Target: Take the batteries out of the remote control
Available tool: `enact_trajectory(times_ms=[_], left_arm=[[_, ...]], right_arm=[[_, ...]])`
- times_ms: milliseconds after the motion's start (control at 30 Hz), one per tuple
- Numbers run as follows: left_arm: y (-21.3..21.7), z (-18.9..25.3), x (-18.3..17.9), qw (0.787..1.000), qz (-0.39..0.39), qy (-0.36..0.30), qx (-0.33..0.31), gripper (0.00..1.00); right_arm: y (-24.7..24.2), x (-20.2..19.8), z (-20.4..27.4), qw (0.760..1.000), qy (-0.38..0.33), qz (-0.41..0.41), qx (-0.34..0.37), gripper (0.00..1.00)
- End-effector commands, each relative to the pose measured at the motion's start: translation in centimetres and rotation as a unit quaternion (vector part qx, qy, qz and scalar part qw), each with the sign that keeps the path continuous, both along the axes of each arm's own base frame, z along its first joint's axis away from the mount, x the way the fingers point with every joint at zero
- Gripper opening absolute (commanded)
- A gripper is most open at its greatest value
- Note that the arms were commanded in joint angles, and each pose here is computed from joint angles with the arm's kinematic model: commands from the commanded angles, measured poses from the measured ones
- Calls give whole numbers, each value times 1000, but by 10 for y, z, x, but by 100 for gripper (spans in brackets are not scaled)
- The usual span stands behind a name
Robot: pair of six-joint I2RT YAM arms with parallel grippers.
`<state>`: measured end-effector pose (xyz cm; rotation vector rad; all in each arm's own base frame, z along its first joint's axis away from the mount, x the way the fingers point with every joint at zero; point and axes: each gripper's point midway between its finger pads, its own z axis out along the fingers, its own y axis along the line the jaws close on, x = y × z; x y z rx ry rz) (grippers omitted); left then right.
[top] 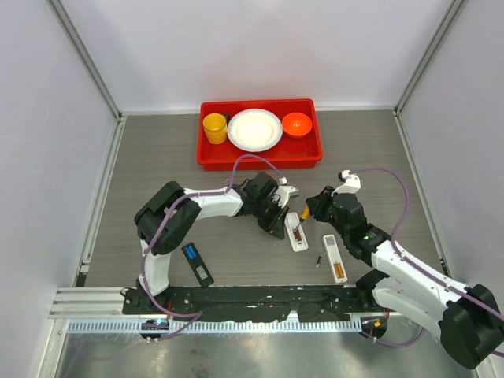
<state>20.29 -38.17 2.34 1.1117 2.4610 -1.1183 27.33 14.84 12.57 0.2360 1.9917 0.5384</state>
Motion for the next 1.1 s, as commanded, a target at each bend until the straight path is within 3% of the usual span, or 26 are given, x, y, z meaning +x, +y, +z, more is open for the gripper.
enact_trajectory(times_ms=[0, 1067], left_arm=[[-2, -2, -1, 1000, -12, -5, 10, 0], [-9, -8, -11, 999, -29, 15, 12, 0]], right_arm=[[7, 10, 24, 999, -17, -4, 31, 1], [-5, -1, -6, 1000, 9, -12, 15, 1]])
